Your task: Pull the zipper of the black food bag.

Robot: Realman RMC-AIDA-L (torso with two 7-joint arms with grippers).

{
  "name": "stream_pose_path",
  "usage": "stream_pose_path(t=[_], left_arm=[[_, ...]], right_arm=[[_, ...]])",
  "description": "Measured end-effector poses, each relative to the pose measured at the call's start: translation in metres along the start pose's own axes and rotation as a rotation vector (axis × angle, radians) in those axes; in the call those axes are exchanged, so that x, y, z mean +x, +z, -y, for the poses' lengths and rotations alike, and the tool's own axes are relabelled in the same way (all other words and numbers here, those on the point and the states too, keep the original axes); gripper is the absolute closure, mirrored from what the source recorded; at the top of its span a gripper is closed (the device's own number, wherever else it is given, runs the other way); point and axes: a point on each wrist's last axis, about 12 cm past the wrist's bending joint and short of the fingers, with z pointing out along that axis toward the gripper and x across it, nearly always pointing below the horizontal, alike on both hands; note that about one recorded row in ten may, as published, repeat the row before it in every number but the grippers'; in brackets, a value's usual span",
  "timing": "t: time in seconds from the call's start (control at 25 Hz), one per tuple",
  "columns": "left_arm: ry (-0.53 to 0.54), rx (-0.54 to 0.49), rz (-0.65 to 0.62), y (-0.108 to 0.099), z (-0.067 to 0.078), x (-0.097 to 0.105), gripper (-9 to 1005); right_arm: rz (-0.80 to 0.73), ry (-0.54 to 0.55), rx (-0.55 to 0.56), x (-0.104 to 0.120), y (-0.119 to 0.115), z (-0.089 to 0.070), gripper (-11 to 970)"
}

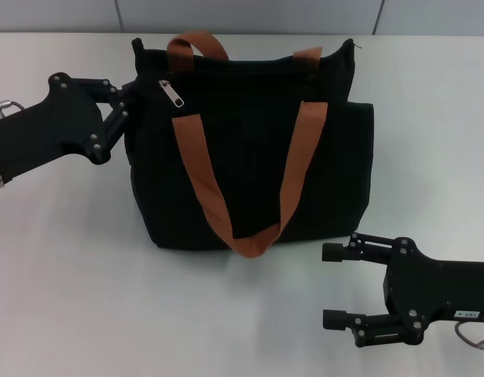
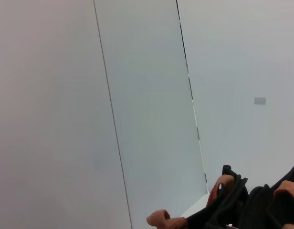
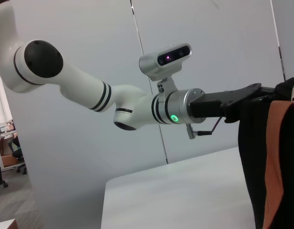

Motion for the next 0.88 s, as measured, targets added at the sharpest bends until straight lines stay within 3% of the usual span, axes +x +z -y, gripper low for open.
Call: stream_pose_path(t=[0.24,0.48,0.56,0.64,0.72,0.76,0.88], left_arm=[[0.000,-0.005,0.006,0.000,0.000,0.000,968],[-0.002,-0.011,0.010,-0.001,0.001,0.000,968],[-0.004,-0.011,0.011,-0.001,0.001,0.000,968],[-0.004,-0.011,0.011,-0.001,0.002,0.000,968],[-0.007,-0.011,0.013,0.000,0.002,0.001,968],[-0.009,-0.010,0.014,0.001,0.003,0.001,968],[-0.010,-0.010,0.015,0.001,0.004,0.001,967]], right_arm=[[0.021,0.000,-0.019,-0.003,0.000,-0.002,129],[0.273,0.090,-0.160,-0.045,-0.004,-0.005,129],[0.339,0.218,-0.174,-0.072,-0.009,0.011,129],[0.339,0.253,-0.175,-0.079,-0.009,0.016,129],[0.323,0.312,-0.178,-0.092,-0.008,0.028,129],[0.284,0.361,-0.173,-0.107,-0.005,0.042,129],[0.232,0.400,-0.163,-0.121,-0.001,0.055,129]])
